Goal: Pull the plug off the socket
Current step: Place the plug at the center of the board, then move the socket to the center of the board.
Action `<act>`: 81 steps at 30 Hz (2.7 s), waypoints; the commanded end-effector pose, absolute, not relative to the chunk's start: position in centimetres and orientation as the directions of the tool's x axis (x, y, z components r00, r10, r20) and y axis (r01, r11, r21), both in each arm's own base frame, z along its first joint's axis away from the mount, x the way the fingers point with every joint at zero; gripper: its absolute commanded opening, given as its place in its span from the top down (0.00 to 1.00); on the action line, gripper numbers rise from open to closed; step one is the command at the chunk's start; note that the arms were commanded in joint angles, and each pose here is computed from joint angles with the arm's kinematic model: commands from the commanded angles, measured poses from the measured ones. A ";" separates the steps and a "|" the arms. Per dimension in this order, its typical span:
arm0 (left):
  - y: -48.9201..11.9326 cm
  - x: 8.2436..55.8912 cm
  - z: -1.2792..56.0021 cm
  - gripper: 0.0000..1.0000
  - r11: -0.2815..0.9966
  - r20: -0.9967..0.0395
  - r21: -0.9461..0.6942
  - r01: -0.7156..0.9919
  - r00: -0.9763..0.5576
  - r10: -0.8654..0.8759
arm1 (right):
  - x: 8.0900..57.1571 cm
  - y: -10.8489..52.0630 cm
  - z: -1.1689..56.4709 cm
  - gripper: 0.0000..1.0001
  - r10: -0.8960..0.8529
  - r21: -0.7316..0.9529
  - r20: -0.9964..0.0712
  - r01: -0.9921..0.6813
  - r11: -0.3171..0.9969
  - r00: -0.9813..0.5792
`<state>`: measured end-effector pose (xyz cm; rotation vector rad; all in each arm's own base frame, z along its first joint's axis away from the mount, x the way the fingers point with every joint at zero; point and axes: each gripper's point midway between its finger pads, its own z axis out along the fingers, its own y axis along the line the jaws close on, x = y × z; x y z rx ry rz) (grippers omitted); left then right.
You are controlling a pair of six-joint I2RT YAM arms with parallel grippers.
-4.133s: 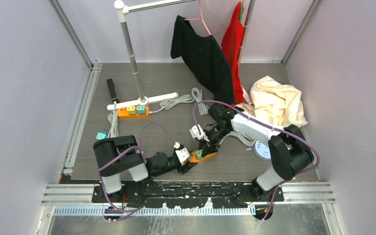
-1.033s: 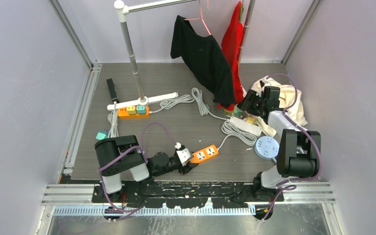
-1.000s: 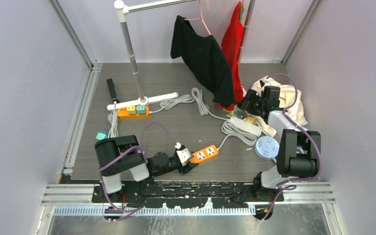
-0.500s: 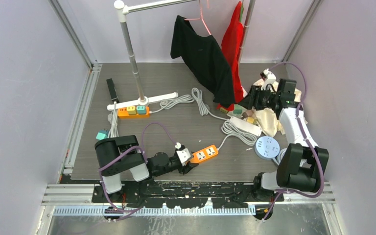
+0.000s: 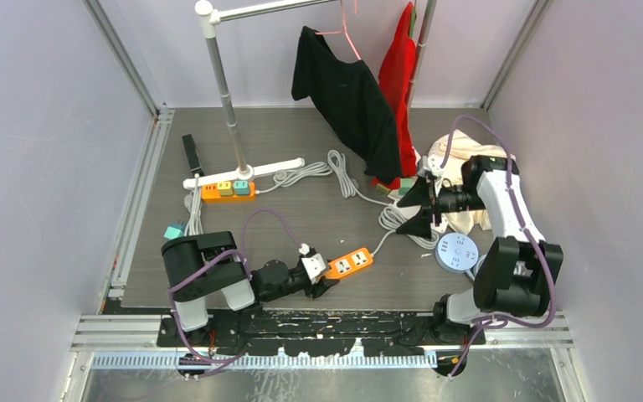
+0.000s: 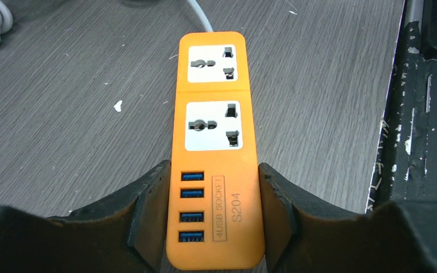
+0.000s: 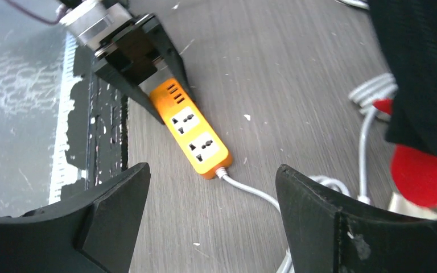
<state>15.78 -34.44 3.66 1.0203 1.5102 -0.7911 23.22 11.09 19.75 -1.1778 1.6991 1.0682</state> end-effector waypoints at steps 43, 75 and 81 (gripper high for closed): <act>-20.4 15.6 13.4 0.00 0.786 -0.925 -0.179 0.592 -0.374 0.071 | 18.8 25.8 4.1 0.10 -0.744 -0.060 -0.626 -0.966 -0.253 0.234; -19.9 15.9 10.7 0.00 0.803 -0.924 -0.169 0.571 -0.376 0.072 | 39.8 27.6 9.2 0.89 -0.357 -0.033 -0.807 -0.568 0.823 -0.471; -19.7 15.9 10.7 0.00 0.806 -0.927 -0.175 0.565 -0.371 0.059 | 42.6 28.0 6.8 0.82 -0.375 -0.068 -0.757 -0.507 0.859 -0.535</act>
